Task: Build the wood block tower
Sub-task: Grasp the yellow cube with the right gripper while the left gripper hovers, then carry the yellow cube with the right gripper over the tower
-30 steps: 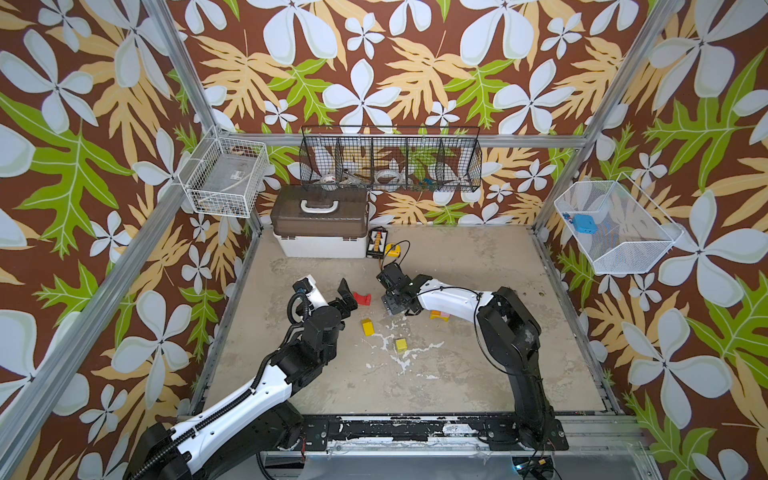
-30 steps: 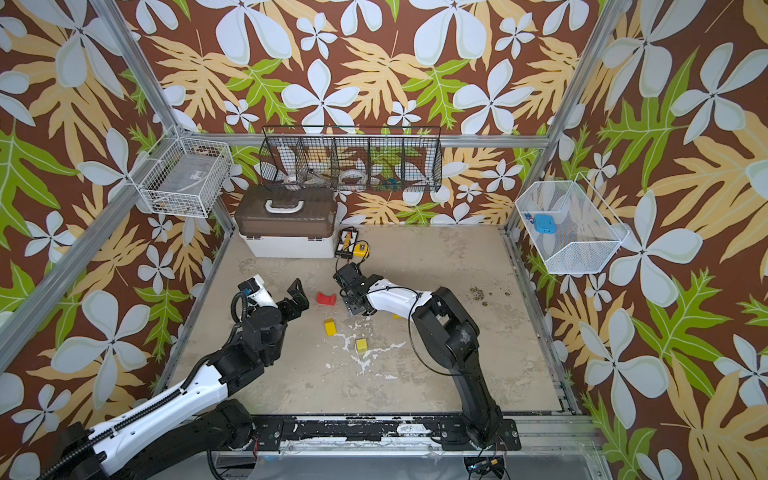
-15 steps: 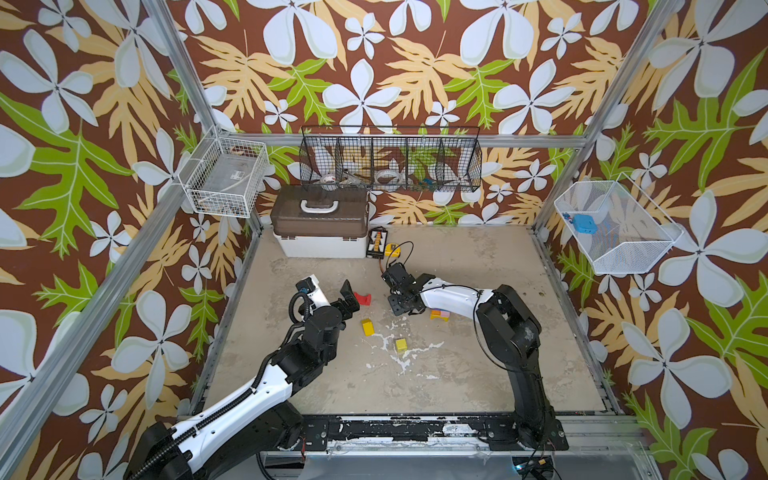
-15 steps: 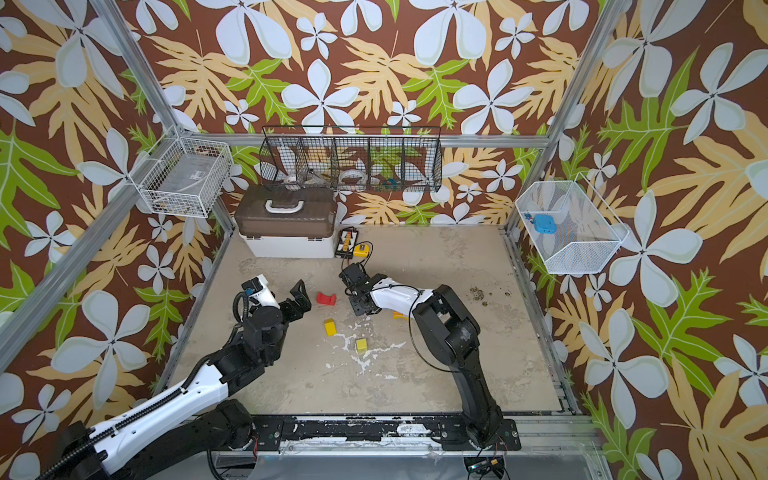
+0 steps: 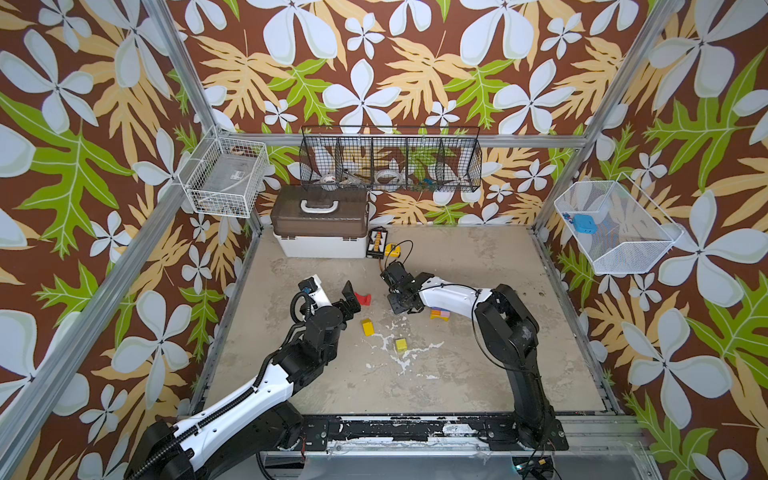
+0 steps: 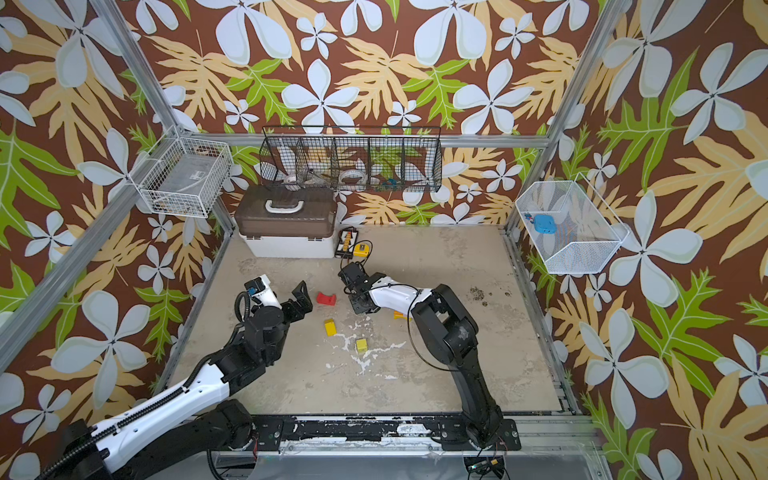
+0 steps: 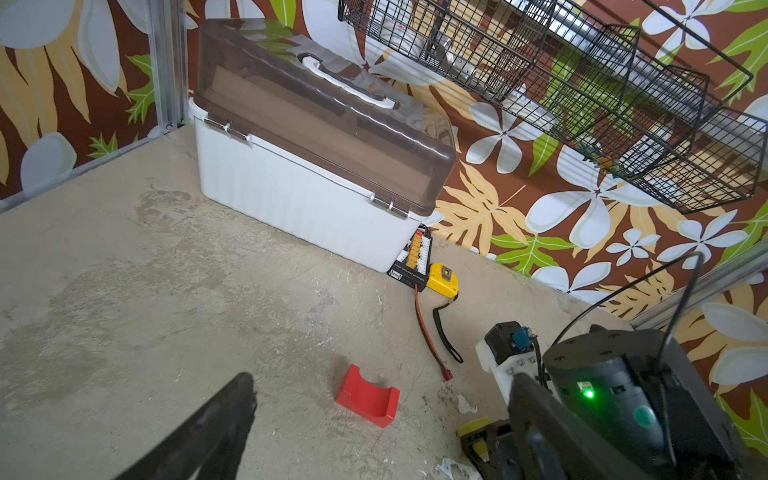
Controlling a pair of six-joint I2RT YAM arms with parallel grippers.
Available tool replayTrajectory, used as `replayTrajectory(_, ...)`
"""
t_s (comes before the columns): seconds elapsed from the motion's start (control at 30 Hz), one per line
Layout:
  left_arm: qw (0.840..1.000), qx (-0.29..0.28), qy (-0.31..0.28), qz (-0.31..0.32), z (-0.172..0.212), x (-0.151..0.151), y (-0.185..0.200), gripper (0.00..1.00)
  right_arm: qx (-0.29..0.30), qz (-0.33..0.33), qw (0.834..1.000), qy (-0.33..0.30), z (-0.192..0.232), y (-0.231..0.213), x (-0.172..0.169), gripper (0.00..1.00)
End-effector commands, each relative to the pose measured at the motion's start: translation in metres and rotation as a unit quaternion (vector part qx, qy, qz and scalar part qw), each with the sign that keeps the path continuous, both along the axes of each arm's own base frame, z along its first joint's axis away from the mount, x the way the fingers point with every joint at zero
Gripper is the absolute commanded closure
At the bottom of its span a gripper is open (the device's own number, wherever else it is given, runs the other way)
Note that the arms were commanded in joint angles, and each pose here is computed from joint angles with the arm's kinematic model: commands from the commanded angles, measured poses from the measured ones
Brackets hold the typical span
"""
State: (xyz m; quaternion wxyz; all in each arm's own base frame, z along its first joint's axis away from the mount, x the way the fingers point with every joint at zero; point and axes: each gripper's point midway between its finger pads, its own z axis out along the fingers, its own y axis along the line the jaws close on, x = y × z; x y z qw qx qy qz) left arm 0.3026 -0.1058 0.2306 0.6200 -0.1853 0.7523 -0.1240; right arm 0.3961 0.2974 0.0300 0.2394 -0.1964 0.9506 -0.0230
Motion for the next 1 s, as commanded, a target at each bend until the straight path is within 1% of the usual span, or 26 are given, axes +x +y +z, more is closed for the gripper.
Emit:
replayTrajectory(0.0, 1.000, -0.008, -0.010, -0.006, 0.006, 0.002, -0.003, 0.04, 0.001, -0.011, 1.000, -0.006, 0.012, -0.005, -0.004, 0.81)
replayTrajectory(0.07, 1.000, -0.007, -0.007, -0.011, 0.004, 0.003, -0.006, 0.04, 0.013, -0.016, 1.000, -0.018, 0.026, -0.006, -0.006, 0.84)
replayTrajectory(0.13, 1.000, -0.006, -0.003, -0.016, 0.003, 0.005, -0.009, 0.04, 0.027, -0.023, 0.999, -0.035, 0.047, -0.007, -0.010, 0.90)
replayTrajectory(0.27, 1.000, -0.003, 0.001, -0.016, 0.000, 0.006, -0.010, 0.04, 0.047, -0.046, 0.995, -0.080, 0.089, -0.022, -0.023, 0.91)
replayTrajectory(0.37, 1.000, 0.000, 0.004, -0.014, -0.003, 0.007, -0.011, 0.04, 0.045, -0.096, 0.988, -0.114, 0.114, -0.051, -0.030, 0.91)
replayTrajectory(0.43, 1.000, 0.006, 0.008, -0.007, -0.006, 0.009, -0.009, 0.04, 0.035, -0.149, 0.979, -0.135, 0.125, -0.077, -0.033, 0.91)
replayTrajectory(0.53, 1.000, 0.007, 0.012, -0.009, -0.007, 0.011, -0.012, 0.04, 0.037, -0.208, 0.968, -0.132, 0.127, -0.108, -0.038, 0.91)
replayTrajectory(0.63, 1.000, 0.009, 0.017, -0.012, -0.010, 0.013, -0.014, 0.04, 0.049, -0.248, 0.961, -0.116, 0.120, -0.129, -0.041, 0.93)
replayTrajectory(0.77, 1.000, 0.014, 0.021, -0.008, -0.012, 0.014, -0.014, 0.05, 0.051, -0.263, 0.957, -0.115, 0.116, -0.139, -0.041, 0.92)
replayTrajectory(0.87, 1.000, 0.013, 0.022, -0.012, -0.011, 0.014, -0.016, 0.05, 0.054, -0.265, 0.957, -0.100, 0.107, -0.136, -0.043, 0.93)
replayTrajectory(0.97, 1.000, 0.012, 0.022, -0.012, -0.011, 0.014, -0.015, 0.05, 0.070, -0.269, 0.957, -0.083, 0.099, -0.132, -0.048, 0.94)
